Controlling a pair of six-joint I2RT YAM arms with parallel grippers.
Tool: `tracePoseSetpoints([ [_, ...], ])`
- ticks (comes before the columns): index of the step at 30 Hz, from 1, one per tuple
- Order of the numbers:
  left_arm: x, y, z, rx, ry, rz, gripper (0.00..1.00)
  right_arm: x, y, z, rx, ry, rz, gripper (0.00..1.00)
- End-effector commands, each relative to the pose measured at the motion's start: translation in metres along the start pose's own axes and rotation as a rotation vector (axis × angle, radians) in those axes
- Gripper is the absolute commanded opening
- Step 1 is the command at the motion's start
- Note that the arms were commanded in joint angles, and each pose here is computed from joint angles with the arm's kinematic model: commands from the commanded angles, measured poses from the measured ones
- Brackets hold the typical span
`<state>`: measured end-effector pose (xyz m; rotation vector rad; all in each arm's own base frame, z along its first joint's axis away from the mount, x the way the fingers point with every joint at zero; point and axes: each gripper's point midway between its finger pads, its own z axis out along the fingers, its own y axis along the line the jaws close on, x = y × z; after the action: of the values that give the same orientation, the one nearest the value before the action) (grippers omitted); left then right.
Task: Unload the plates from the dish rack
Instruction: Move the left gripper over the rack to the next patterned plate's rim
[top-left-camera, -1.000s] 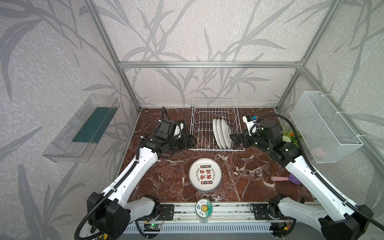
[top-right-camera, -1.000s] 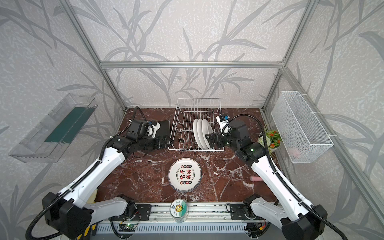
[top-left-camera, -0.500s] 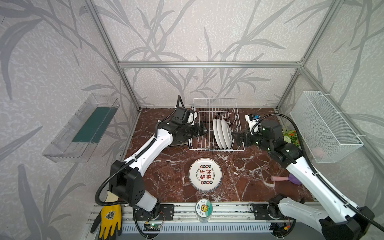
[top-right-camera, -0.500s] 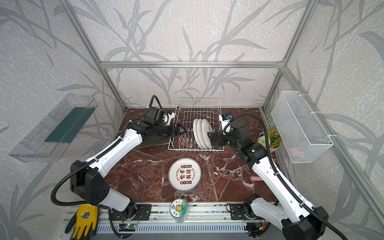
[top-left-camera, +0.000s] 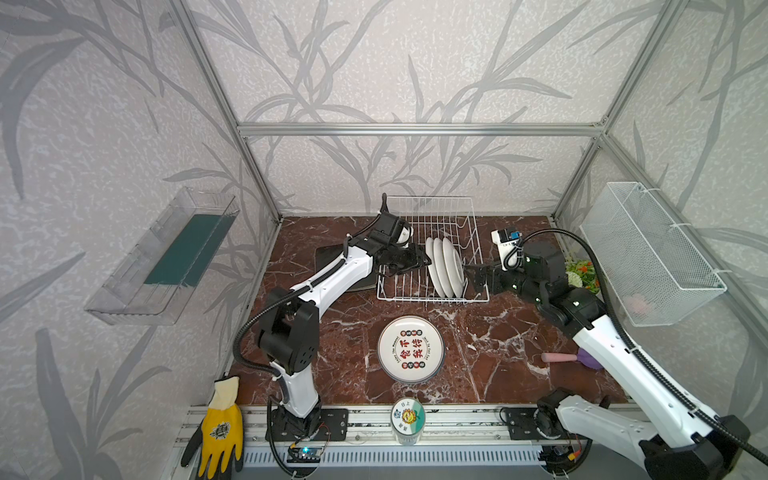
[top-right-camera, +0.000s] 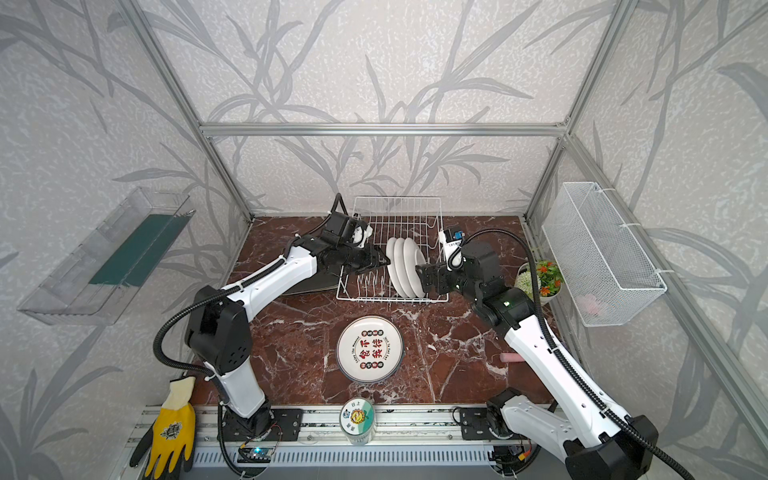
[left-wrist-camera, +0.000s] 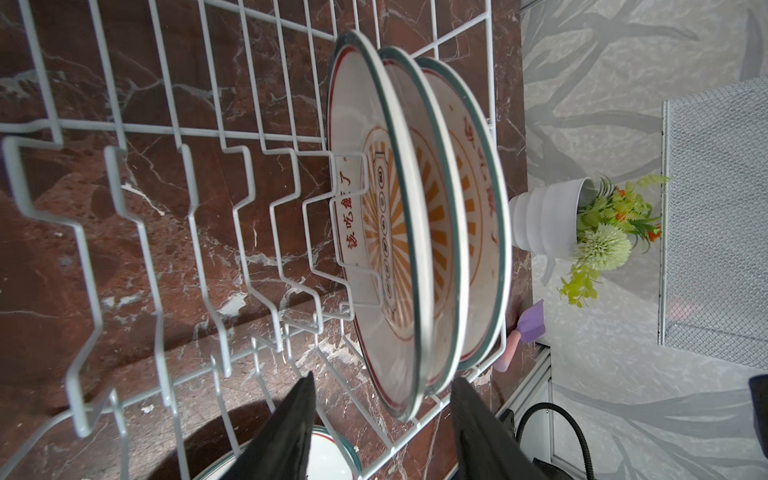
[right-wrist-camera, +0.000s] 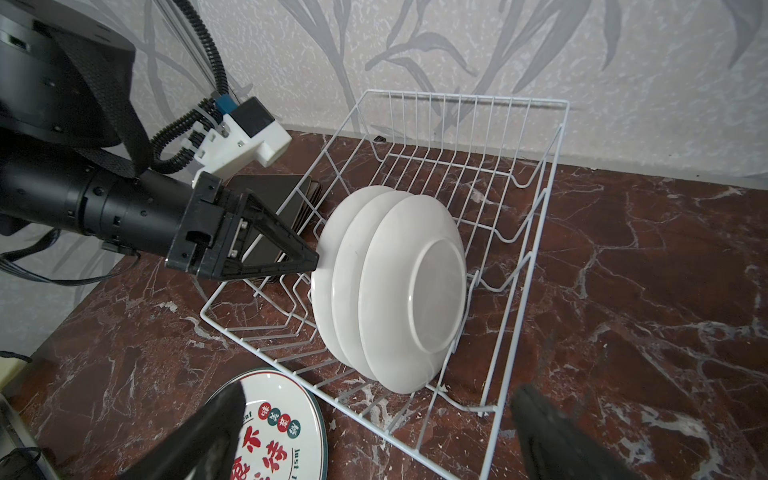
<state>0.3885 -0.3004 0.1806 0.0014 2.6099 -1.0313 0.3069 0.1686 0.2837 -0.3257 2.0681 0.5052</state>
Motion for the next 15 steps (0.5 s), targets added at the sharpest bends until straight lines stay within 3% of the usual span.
tracePoseSetpoints([
  [1, -0.016, -0.02, 0.001, 0.05, -0.036, 0.0, 0.49, -0.003, -0.001, -0.002, 0.008, -0.023, -0.012, 0.99],
  [15, -0.029, -0.016, 0.03, 0.033, -0.034, -0.015, 0.25, -0.005, -0.005, -0.002, 0.016, -0.024, -0.021, 0.99],
])
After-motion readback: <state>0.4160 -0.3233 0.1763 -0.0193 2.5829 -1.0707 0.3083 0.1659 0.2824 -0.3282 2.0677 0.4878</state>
